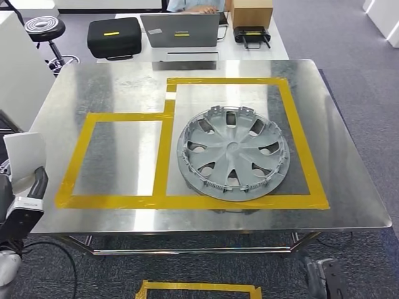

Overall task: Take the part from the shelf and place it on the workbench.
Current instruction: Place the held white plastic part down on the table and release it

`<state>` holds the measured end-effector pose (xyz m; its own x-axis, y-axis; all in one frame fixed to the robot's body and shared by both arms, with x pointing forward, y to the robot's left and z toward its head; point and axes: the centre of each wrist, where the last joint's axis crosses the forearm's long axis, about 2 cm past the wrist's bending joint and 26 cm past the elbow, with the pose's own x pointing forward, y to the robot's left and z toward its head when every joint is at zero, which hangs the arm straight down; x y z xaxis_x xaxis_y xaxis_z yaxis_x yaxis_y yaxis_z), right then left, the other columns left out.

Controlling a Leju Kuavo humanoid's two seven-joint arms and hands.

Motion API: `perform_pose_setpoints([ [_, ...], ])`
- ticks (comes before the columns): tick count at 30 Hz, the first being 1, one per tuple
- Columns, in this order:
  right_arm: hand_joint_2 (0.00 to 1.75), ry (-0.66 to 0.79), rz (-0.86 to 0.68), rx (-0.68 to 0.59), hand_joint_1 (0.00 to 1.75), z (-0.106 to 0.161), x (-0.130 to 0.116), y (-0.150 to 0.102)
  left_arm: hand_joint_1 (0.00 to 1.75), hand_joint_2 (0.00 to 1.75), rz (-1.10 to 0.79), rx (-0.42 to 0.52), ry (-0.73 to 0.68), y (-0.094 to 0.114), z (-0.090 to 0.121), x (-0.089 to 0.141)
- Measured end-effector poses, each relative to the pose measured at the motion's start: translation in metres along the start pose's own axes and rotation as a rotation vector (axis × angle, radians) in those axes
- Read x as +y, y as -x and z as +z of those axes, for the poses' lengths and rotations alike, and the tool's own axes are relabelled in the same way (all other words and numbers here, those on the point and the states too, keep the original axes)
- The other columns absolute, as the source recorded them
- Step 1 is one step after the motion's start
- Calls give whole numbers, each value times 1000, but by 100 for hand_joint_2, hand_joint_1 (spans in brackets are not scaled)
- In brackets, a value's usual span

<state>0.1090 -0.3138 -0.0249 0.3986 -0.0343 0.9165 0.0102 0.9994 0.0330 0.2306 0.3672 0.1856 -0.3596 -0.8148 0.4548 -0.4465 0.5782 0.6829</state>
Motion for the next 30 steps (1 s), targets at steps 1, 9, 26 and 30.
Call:
perform_pose_setpoints([
  [1, 0, 12, -7, -5, 0, -1, -3, -1, 175, 175, -1, 2, -1, 0, 0, 0],
  [9, 0, 66, -44, -56, 0, -9, -16, -8, 175, 175, -4, 13, 4, 1, -1, 1],
  [26, 0, 106, -67, -65, 0, -13, -20, -10, 175, 175, -5, 15, 16, 3, -2, 3],
  [30, 0, 91, -57, -41, 0, -20, -18, -5, 175, 175, -26, 3, 70, 8, -10, 4],
])
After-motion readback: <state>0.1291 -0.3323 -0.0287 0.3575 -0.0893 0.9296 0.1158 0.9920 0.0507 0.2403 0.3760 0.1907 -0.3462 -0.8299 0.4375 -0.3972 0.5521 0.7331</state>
